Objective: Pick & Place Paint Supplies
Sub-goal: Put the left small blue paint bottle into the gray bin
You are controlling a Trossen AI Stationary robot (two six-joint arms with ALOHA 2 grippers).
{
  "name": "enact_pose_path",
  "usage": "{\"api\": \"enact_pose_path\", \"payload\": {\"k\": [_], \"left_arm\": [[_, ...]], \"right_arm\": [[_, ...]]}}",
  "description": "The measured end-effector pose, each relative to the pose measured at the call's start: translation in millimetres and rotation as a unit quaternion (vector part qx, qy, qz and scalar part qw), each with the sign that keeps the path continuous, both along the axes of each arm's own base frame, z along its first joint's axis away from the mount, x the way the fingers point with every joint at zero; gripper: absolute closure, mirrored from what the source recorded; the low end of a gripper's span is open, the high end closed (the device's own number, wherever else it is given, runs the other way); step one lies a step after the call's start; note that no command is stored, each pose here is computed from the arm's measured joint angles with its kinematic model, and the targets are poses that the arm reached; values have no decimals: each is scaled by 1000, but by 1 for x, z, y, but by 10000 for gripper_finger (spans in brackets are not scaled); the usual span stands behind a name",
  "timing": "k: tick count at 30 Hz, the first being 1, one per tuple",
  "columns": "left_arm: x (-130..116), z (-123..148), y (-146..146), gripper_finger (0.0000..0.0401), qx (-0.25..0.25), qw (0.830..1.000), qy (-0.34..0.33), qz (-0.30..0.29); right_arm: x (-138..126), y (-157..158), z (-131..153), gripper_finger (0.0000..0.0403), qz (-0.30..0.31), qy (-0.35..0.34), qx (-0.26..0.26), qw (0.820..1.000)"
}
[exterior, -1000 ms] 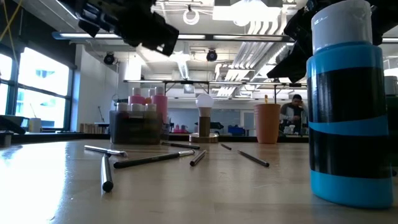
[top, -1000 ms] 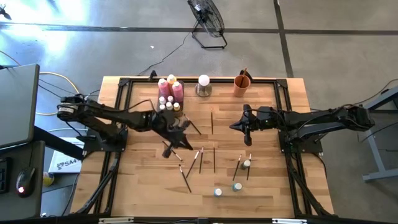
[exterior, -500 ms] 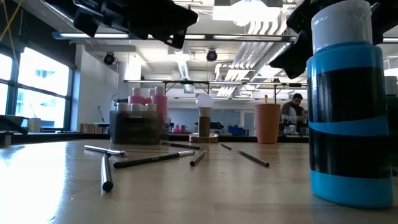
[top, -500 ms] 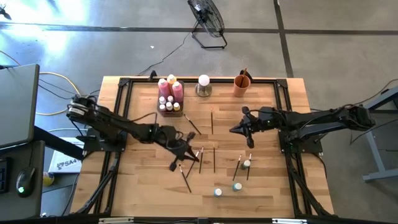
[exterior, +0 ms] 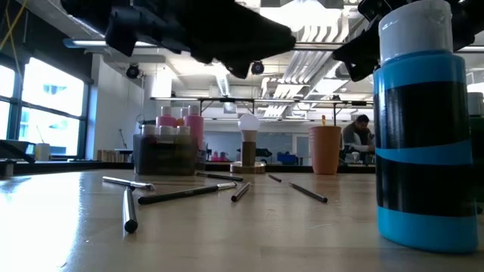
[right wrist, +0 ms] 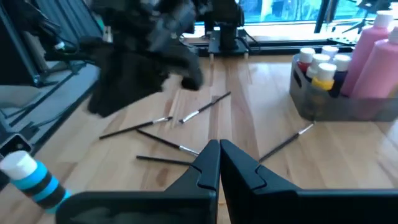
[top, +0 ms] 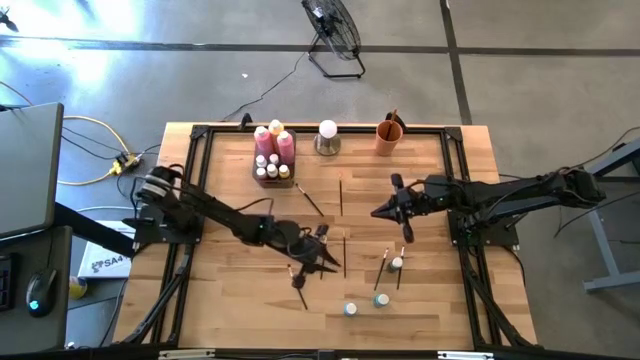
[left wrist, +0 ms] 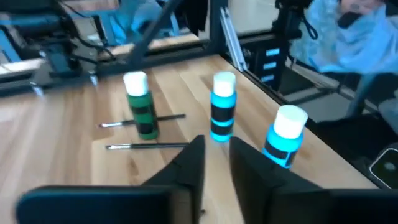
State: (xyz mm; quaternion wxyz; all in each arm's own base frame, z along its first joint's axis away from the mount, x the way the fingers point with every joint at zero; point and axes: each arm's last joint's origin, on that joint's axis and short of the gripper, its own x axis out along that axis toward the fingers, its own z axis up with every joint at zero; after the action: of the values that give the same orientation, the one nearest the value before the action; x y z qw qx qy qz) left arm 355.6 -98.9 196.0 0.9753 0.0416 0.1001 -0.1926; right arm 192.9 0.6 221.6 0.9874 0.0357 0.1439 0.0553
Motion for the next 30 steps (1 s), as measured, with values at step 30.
{"api": "enact_pose_path", "payload": {"k": [30], "left_arm": [[40,-21,-36,162,-5,993,36,-110]], "right_arm": [[1,1,-2,399,-60,9,5,998]]}}
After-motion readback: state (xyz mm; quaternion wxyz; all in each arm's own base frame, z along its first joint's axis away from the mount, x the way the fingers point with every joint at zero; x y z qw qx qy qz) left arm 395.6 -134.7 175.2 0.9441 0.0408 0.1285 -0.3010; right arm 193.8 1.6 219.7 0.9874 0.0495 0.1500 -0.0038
